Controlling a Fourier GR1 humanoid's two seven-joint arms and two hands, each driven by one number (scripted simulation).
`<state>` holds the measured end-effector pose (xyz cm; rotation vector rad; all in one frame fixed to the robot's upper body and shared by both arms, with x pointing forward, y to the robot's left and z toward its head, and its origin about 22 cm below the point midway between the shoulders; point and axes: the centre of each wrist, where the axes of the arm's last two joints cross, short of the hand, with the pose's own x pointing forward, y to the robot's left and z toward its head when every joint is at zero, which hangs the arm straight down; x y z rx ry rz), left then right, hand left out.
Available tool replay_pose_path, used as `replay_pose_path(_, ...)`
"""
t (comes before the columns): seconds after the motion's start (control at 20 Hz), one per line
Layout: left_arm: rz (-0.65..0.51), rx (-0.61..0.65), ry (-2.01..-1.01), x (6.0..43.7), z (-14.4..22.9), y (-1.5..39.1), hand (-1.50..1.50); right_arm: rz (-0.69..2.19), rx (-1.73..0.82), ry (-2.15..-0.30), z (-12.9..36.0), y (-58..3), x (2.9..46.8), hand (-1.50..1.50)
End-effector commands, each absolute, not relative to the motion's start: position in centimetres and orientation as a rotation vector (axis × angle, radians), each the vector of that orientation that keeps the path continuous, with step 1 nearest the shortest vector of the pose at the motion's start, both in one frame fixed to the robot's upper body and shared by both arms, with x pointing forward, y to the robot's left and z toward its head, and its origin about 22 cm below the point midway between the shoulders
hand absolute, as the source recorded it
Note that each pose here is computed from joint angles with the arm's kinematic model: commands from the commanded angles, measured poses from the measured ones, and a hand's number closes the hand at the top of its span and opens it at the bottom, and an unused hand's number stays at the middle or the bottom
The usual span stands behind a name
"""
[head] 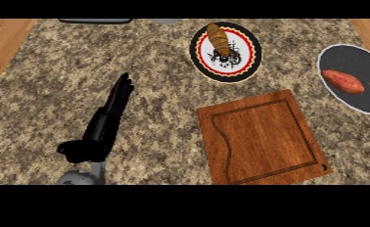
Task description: Pick the sweet potato from the cutting board and place it in the pan
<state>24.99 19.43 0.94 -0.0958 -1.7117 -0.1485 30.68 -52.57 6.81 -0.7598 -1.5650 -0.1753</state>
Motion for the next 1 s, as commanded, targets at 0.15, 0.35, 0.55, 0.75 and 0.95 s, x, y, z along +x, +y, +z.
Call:
replay_pose_path(0.15,-0.167,-0.102,-1.709,25.2,1.1,19.0,0.0,-0.144,-0.546,-1.647,4.7,-55.8,25.2,-1.5)
replay_pose_path(0.35,-0.142,-0.077,-1.721,24.7,1.5,19.2,0.0,-0.121,-0.488,-1.668,4.2,-56.3,23.9,-1.5)
replay_pose_path(0.55,-0.135,-0.068,-1.711,23.5,1.0,19.8,0.0,-0.057,-0.505,-1.7,1.1,-55.9,21.7,-1.5)
replay_pose_path(0.75,-0.16,-0.086,-1.694,24.1,0.7,18.9,0.0,-0.044,-0.516,-1.695,3.2,-56.6,22.5,-1.5)
replay_pose_path(0.95,-0.121,-0.083,-1.709,25.3,1.8,19.7,0.0,-0.005,-0.52,-1.656,2.7,-56.9,21.5,-1.5)
